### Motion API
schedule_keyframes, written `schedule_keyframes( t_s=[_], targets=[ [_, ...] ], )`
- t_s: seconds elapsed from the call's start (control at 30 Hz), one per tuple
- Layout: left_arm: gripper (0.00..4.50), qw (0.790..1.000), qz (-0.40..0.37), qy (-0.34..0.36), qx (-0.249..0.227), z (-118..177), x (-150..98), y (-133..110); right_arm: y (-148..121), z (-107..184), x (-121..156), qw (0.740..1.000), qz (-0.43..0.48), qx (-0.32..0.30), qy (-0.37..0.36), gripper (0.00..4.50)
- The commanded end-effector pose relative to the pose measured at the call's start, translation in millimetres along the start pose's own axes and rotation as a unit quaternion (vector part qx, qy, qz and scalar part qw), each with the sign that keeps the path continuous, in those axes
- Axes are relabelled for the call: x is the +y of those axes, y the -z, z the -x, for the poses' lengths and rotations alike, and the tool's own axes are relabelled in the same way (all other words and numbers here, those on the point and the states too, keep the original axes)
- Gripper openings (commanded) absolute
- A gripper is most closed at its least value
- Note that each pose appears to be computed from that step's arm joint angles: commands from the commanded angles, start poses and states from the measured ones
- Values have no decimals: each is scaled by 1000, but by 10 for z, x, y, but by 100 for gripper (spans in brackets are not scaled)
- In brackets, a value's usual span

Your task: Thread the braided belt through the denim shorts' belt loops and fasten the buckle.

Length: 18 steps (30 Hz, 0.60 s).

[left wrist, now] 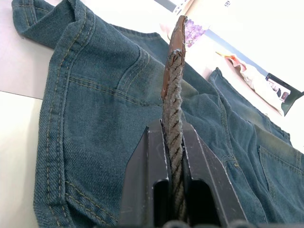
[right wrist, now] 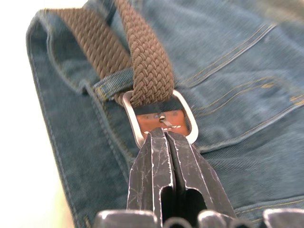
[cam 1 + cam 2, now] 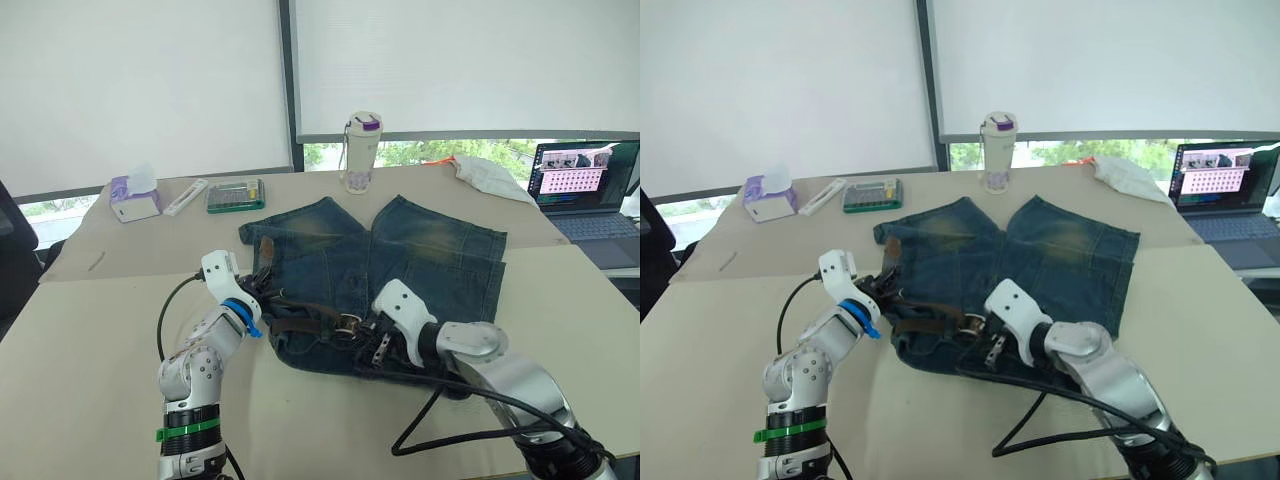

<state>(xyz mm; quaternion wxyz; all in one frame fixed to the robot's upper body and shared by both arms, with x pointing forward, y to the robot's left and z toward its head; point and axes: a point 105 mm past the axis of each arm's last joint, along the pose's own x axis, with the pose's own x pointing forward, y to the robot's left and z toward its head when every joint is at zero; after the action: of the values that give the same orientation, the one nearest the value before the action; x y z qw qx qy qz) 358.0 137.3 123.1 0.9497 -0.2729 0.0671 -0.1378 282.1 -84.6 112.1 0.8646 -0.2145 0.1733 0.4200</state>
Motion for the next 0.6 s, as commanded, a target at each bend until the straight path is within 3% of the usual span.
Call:
schedule_keyframes(
  t_s=[0.03, 0.6],
  targets=[
    [0, 999, -8, 17, -30, -5, -85, -156, -99, -25, -4, 1000, 24, -17, 1, 9],
    [0, 1000, 4, 1, -27, 5, -11, -92, -67, -228, 17, 999, 42, -16, -20, 9]
  ],
)
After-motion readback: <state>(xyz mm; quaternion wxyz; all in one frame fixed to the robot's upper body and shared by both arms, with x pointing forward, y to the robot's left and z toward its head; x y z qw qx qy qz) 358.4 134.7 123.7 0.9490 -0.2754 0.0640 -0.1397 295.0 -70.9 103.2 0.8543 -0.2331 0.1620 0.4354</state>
